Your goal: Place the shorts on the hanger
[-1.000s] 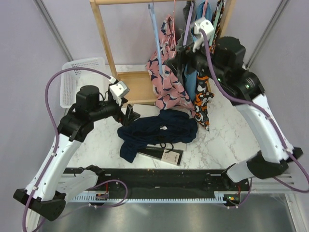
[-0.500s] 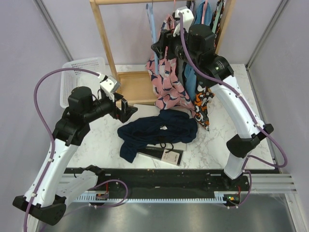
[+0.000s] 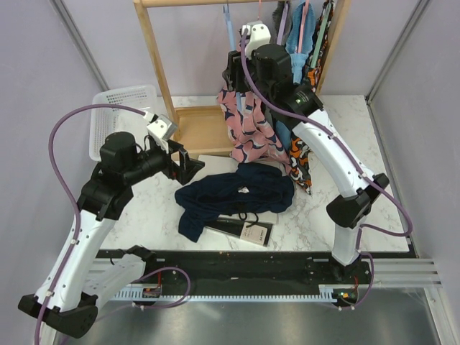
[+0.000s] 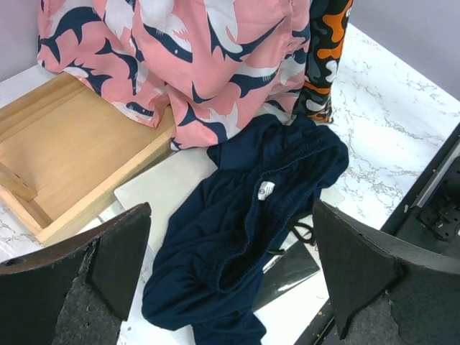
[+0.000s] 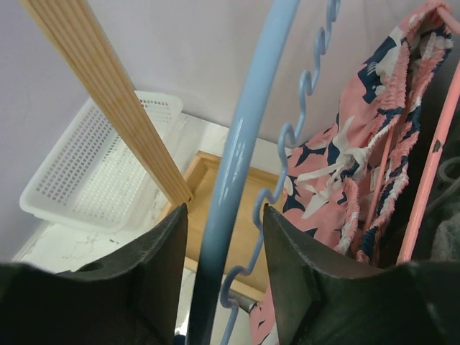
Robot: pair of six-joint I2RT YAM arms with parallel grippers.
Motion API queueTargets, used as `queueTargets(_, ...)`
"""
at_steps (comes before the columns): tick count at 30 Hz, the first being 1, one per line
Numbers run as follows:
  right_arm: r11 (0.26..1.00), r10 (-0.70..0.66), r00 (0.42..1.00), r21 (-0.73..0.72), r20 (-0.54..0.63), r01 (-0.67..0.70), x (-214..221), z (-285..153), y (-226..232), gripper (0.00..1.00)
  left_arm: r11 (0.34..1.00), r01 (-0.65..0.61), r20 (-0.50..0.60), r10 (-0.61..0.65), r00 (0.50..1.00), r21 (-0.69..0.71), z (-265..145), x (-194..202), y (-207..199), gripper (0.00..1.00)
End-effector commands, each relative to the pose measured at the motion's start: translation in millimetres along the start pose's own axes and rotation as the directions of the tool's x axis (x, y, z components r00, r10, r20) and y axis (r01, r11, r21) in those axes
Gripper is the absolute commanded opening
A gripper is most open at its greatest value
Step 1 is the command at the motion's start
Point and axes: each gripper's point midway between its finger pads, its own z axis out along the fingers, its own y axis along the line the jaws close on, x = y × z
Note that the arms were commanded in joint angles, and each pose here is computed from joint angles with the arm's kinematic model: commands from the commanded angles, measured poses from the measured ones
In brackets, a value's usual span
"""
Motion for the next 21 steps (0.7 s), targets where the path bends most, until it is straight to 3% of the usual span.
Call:
queueTargets(1,0.999,0.018,1.0,0.044,0.02,-0.019,-1.6,4.3,-5.7,0.47,0.999,0.029,0.063,-0.03,0.998,0.015,-2.7,-14.2,-5.0,1.0)
queueTargets(3,0.999,0.029,0.999,0.044,0.028,-0.03,-3.9,4.9,-5.1,0.31,0.999,0.033,0.067,-0.034,0.997,0.022,-2.4,-15.0,-6.2,1.0)
queueTargets(8,0.997,0.055,0.995,0.042,0.084,-0.059,-22.1,4.9,-3.2,0.02,0.999,0.043,0.064,-0.044,0.997,0.026,-1.7,-12.9,-6.8,0.99)
queueTargets(13,0.997,0.07,0.988,0.029,0.135,-0.074,-39.4,-2.0,-1.2,0.0,0.998,0.057,0.061,-0.058,0.996,0.02,-0.9,-10.8,-6.0,0.99)
queueTargets(21,0.983,0.121,0.953,-0.169,0.276,-0.076,-78.7,-39.6,27.9,0.0,0.997,0.07,0.057,-0.071,0.996,0.021,3.2,-8.5,-4.6,0.99)
